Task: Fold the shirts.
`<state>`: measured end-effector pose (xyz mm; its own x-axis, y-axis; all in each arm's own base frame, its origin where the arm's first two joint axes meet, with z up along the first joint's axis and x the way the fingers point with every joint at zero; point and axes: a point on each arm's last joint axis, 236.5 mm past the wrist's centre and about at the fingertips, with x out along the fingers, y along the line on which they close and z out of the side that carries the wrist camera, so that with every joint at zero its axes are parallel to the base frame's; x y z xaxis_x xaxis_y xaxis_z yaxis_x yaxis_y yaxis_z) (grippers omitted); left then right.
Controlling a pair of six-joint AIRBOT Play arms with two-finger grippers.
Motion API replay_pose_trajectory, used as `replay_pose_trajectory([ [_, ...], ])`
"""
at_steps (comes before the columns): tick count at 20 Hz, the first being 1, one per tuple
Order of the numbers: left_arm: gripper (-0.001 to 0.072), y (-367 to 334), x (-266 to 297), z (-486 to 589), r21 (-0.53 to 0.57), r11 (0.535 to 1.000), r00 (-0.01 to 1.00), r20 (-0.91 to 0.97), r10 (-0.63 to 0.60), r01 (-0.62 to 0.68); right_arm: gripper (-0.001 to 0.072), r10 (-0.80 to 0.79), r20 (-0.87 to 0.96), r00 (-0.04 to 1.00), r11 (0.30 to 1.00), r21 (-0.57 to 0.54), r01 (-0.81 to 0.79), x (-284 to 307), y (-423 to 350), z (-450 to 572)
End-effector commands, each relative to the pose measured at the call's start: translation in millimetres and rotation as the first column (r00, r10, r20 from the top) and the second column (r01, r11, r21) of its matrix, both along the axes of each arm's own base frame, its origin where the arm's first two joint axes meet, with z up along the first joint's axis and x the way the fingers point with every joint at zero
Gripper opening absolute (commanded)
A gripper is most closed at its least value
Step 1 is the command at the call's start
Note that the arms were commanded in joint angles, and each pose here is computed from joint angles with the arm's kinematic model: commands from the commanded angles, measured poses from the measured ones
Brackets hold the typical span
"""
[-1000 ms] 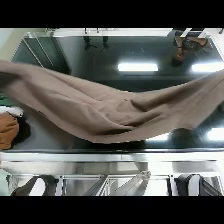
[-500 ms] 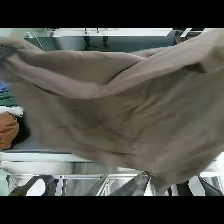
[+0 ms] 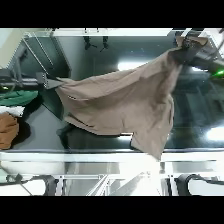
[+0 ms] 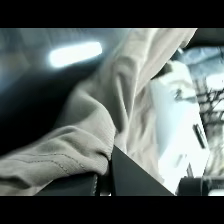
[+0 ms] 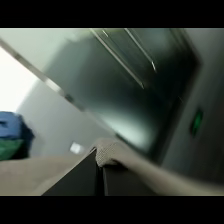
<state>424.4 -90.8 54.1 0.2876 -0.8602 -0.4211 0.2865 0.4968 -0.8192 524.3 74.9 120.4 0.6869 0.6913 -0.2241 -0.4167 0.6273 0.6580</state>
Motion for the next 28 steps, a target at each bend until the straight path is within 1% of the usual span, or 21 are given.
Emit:
replay_pose_trajectory([
  [1,0.0021,13,27,-75,-0.024,0.998,0.982,-0.182,0.058,-0.063,0.0026,-0.020,-0.158,0.987,0.999,0.044,0.028,19,-3,-85],
  [2,0.0018,9,36,-83,-0.027,0.998,0.979,-0.197,0.050,-0.057,0.0026,-0.021,-0.175,0.984,0.998,0.048,0.029,20,-3,-94],
  [3,0.0047,6,45,-87,-0.027,0.999,0.980,-0.196,0.041,-0.047,0.0028,-0.027,-0.186,0.982,0.998,0.047,0.036,21,-5,-100],
  [4,0.0327,3,56,-88,-0.028,0.999,0.979,-0.202,0.040,-0.047,0.0051,-0.037,-0.192,0.981,0.998,0.043,0.046,23,-6,-103],
  [5,0.0517,2,67,-87,-0.033,0.998,0.976,-0.214,0.048,-0.056,0.0195,-0.046,-0.197,0.979,0.997,0.046,0.056,24,-8,-103],
  [6,0.0700,3,76,-81,-0.038,0.997,0.974,-0.220,0.054,-0.064,0.0380,-0.050,-0.206,0.977,0.996,0.062,0.064,23,-11,-100],
  [7,0.0712,6,81,-73,-0.050,0.997,0.973,-0.228,0.046,-0.059,0.0437,-0.044,-0.213,0.976,0.995,0.080,0.062,20,-15,-94],
  [8,0.0712,9,80,-64,-0.066,0.997,0.970,-0.242,0.029,-0.046,0.0445,-0.036,-0.225,0.974,0.995,0.087,0.057,14,-21,-89],
  [10,0.0700,23,63,-52,-0.080,0.997,0.951,-0.307,-0.022,-0.003,0.0445,-0.043,-0.298,0.954,0.997,0.054,0.061,-5,-48,-87],
  [11,0.0643,29,50,-53,-0.078,0.997,0.936,-0.350,-0.047,0.021,0.0445,-0.050,-0.340,0.939,0.997,0.034,0.066,-17,-62,-88],
  [12,0.0624,37,31,-58,-0.065,0.997,0.910,-0.410,-0.065,0.042,0.0445,-0.055,-0.383,0.922,0.997,0.024,0.069,-31,-75,-88],
  [14,0.0624,45,-8,-74,-0.035,0.998,0.856,-0.513,-0.062,0.051,0.0439,-0.047,-0.448,0.893,0.997,0.039,0.072,-56,-89,-88],
  [17,0.0625,60,-77,-107,0.081,0.996,0.779,-0.626,0.021,0.038,0.0437,-0.079,-0.533,0.843,0.986,0.085,0.146,-90,-98,-102],
  [19,0.0625,75,-116,-125,0.174,0.985,0.741,-0.663,0.106,0.015,0.0436,-0.117,-0.626,0.771,0.973,0.085,0.217,-121,-98,-126],
  [20,0.0625,79,-127,-129,0.197,0.980,0.733,-0.665,0.140,-0.009,0.0436,-0.146,-0.672,0.726,0.969,0.051,0.242,-139,-99,-141],
  [22,0.0626,86,-135,-132,0.219,0.975,0.742,-0.646,0.181,-0.047,0.0440,-0.249,-0.758,0.602,0.955,-0.091,0.281,-178,-108,-175],
  [23,0.0626,85,-137,-132,0.222,0.974,0.749,-0.638,0.180,-0.045,0.0500,-0.304,-0.791,0.532,0.942,-0.164,0.294,-197,-114,-189],
  [24,0.0626,85,-137,-131,0.220,0.975,0.754,-0.634,0.173,-0.039,0.0593,-0.325,-0.813,0.483,0.936,-0.202,0.289,-212,-115,-200],
  [26,0.0625,83,-135,-129,0.220,0.975,0.761,-0.628,0.165,-0.030,0.0604,-0.290,-0.851,0.437,0.946,-0.187,0.265,-232,-103,-214],
  [28,0.0625,80,-130,-125,0.226,0.974,0.774,-0.614,0.151,-0.011,0.0602,-0.249,-0.869,0.429,0.957,-0.152,0.247,-242,-88,-226],
])
